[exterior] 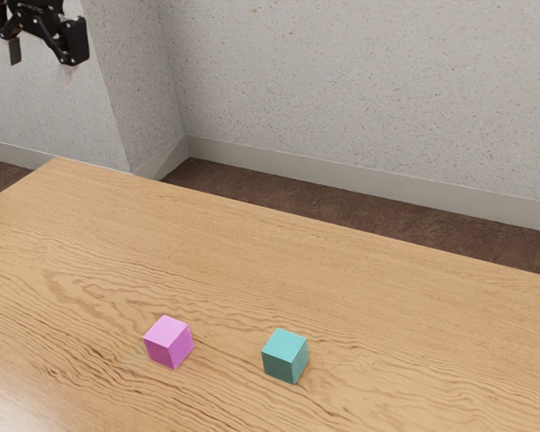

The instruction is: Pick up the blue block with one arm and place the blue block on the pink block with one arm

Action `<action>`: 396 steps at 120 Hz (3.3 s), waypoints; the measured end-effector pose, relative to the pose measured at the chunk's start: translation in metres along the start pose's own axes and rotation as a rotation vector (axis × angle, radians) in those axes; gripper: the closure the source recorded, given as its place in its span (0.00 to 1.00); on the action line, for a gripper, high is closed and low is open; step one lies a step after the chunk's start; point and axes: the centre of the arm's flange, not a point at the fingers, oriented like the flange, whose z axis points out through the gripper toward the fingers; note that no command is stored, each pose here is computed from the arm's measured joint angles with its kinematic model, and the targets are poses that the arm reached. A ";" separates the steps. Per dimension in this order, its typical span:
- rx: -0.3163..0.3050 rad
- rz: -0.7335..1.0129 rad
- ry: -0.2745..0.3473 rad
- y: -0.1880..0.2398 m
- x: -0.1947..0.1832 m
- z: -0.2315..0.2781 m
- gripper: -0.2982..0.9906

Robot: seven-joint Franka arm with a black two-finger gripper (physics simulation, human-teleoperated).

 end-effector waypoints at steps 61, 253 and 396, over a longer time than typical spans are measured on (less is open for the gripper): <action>0.040 0.080 0.051 0.107 0.093 0.066 0.23; -0.287 0.099 -0.044 0.396 0.076 0.353 0.23; -0.276 0.040 -0.119 0.435 0.062 0.402 0.44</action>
